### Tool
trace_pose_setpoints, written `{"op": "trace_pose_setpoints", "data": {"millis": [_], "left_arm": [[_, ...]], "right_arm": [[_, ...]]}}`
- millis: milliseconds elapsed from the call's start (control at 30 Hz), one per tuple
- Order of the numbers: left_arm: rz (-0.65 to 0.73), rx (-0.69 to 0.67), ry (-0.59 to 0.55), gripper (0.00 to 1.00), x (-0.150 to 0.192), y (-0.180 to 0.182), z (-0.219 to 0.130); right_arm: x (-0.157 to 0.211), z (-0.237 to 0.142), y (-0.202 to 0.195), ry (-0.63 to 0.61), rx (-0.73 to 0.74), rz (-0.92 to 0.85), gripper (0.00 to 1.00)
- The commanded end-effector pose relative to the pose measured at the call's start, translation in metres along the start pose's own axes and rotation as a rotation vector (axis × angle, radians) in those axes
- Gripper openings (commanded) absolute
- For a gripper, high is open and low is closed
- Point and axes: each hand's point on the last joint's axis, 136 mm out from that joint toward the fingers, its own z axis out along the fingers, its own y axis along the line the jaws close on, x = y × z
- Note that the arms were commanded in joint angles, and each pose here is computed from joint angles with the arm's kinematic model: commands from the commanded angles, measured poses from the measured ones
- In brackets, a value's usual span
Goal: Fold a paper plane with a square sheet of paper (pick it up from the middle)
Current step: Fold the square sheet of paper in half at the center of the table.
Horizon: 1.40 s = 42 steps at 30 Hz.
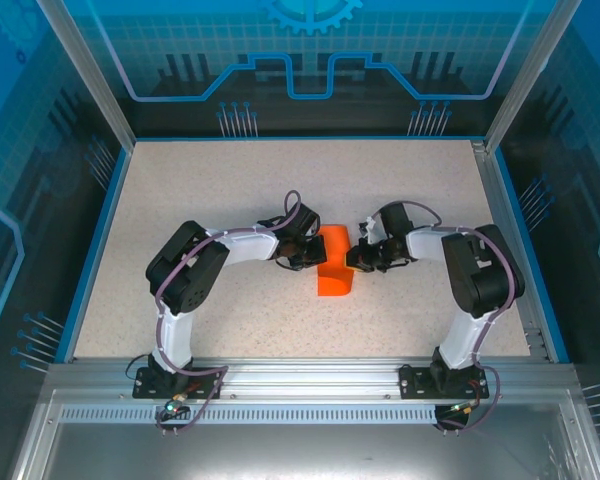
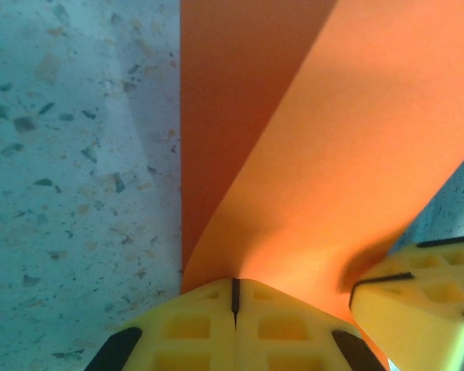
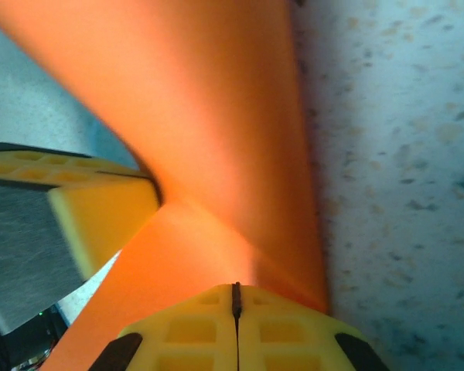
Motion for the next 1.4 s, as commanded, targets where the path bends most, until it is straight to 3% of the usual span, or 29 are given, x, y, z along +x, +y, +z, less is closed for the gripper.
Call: {"op": "trace_pose_setpoints", "data": {"millis": [0, 100, 500, 933, 1367], "left_arm": [[-0.003, -0.075, 0.062, 0.00, 0.020, 0.024, 0.012], [-0.003, -0.074, 0.065, 0.00, 0.021, 0.024, 0.013], [-0.001, -0.077, 0.062, 0.00, 0.020, 0.025, 0.011], [-0.003, -0.077, 0.063, 0.00, 0.021, 0.025, 0.012], [-0.001, -0.076, 0.059, 0.00, 0.020, 0.024, 0.010]], "right_arm": [[0.004, -0.007, 0.014, -0.003, -0.075, -0.008, 0.06], [0.014, -0.002, 0.013, 0.025, -0.116, 0.005, 0.06], [0.041, 0.016, -0.036, 0.077, 0.015, 0.056, 0.06], [0.035, -0.008, 0.020, 0.032, -0.144, -0.030, 0.07], [0.061, 0.013, -0.021, 0.113, -0.045, 0.032, 0.07]]}}
